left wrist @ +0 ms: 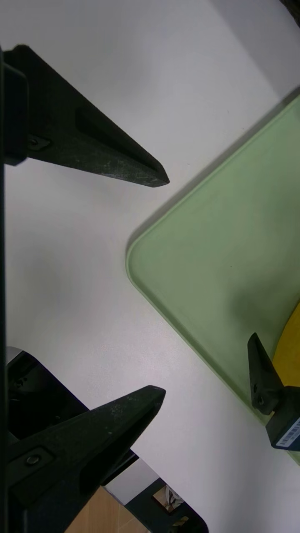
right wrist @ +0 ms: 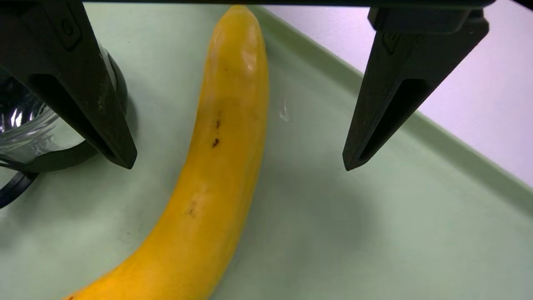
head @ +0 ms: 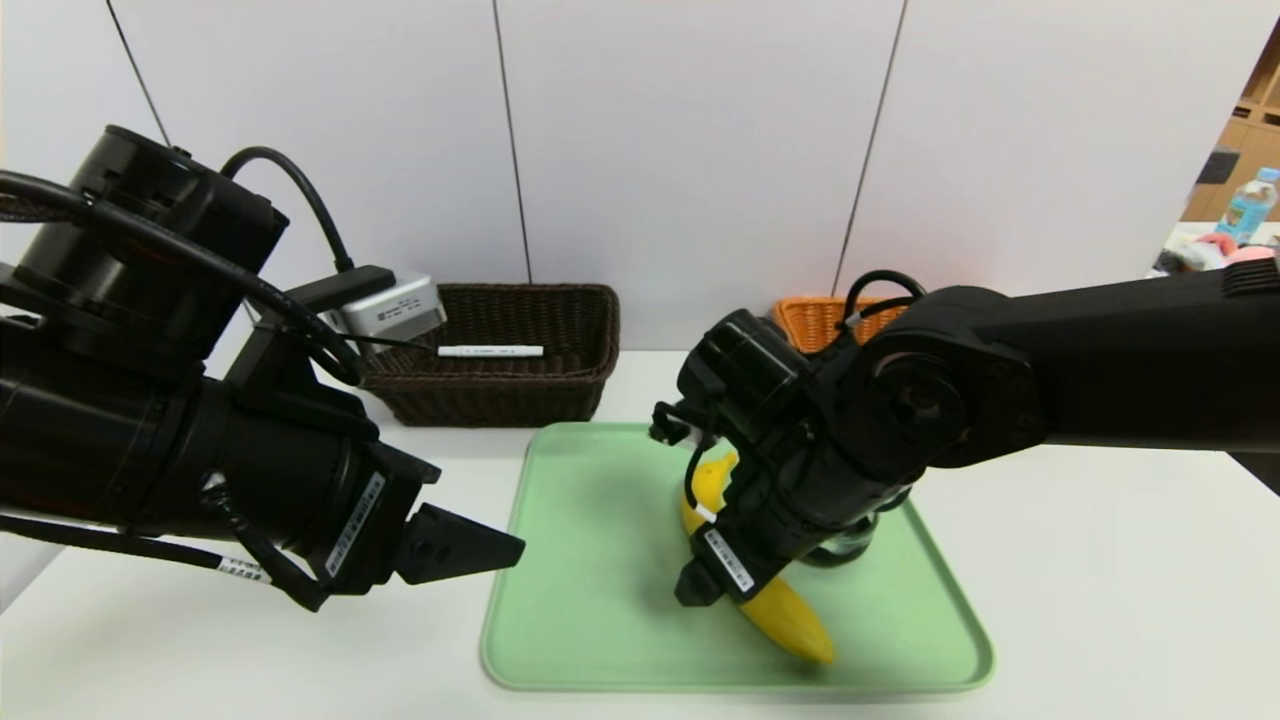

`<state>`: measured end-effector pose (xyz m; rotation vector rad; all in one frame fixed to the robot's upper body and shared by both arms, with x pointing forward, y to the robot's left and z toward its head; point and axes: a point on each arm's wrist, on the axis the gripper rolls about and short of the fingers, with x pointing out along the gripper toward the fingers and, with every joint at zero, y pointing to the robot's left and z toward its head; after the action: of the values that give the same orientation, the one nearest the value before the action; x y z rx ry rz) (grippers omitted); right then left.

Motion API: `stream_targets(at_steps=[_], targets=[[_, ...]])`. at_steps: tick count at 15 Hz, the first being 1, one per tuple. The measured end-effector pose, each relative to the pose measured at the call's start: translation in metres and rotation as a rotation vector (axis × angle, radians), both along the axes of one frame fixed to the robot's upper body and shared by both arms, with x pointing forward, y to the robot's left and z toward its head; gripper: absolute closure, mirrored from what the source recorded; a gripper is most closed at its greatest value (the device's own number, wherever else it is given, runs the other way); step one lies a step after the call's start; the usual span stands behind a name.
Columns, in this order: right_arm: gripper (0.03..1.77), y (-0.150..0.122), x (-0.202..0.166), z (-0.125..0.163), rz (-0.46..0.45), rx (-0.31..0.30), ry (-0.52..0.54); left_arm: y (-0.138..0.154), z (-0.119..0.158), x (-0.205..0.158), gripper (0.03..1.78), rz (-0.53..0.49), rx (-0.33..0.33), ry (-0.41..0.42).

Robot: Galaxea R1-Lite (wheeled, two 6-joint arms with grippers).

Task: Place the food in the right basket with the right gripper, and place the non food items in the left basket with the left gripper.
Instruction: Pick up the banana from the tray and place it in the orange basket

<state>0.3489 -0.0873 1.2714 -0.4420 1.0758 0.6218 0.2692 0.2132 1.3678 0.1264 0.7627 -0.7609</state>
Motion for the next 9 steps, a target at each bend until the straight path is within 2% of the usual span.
stream_targets(at_steps=[9], targets=[[0.09, 0.003, 0.005, -0.013, -0.007, -0.013, 0.037, -0.001, 0.0, 0.001, 0.12, -0.003, 0.0, 0.002]])
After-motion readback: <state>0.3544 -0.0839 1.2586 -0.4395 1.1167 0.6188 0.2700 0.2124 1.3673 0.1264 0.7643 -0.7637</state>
